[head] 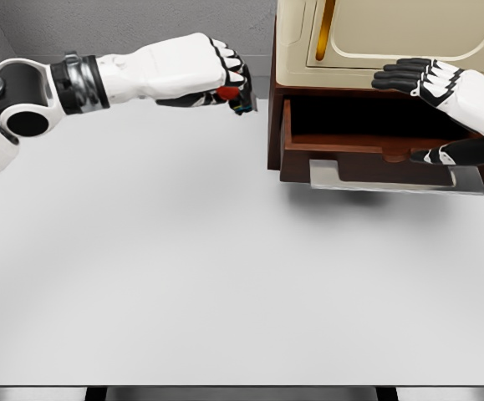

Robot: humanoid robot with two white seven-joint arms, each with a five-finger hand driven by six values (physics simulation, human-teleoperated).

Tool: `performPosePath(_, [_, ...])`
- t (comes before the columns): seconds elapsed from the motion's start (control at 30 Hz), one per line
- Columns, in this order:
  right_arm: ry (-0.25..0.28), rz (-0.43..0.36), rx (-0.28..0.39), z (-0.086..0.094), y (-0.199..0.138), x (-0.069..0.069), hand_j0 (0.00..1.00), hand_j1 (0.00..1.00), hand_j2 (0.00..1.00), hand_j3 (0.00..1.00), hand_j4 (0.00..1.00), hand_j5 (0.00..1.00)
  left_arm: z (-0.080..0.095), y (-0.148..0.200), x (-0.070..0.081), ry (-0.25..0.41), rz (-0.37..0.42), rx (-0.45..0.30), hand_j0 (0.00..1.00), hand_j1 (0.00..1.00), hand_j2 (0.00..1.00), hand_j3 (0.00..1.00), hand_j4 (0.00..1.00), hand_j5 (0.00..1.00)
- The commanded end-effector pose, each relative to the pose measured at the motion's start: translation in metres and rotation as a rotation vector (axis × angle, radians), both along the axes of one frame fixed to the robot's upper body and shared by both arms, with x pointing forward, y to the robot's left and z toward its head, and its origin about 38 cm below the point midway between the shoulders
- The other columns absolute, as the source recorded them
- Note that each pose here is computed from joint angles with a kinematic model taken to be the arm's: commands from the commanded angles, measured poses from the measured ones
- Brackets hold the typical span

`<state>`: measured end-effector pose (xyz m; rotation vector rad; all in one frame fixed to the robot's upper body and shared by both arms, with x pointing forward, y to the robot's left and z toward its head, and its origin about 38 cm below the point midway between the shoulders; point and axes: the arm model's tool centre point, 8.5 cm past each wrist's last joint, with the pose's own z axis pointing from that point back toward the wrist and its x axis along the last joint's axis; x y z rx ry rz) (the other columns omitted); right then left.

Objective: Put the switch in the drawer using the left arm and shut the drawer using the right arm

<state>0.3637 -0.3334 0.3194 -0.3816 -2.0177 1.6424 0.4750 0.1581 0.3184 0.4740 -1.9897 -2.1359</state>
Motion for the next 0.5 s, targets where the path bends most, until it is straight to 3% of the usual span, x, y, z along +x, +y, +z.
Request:
performPosePath(0.0, [0.000,-0.001,0.005,0.001,0.000,0.000,1.00,1.00,1.00,1.00,1.00,1.00,0.001,-0.001,0.000,0.003,-0.002,-0.008,0.48,0.48,0.48,0.48,0.48,0.48])
performPosePath(0.47, [0.001,0.001,0.009,0.001,0.000,0.000,1.00,1.00,1.00,1.00,1.00,1.00,0.010,-0.023,-0.003,-0.012,-0.048,-0.031,0.48,0.48,0.48,0.48,0.48,0.48])
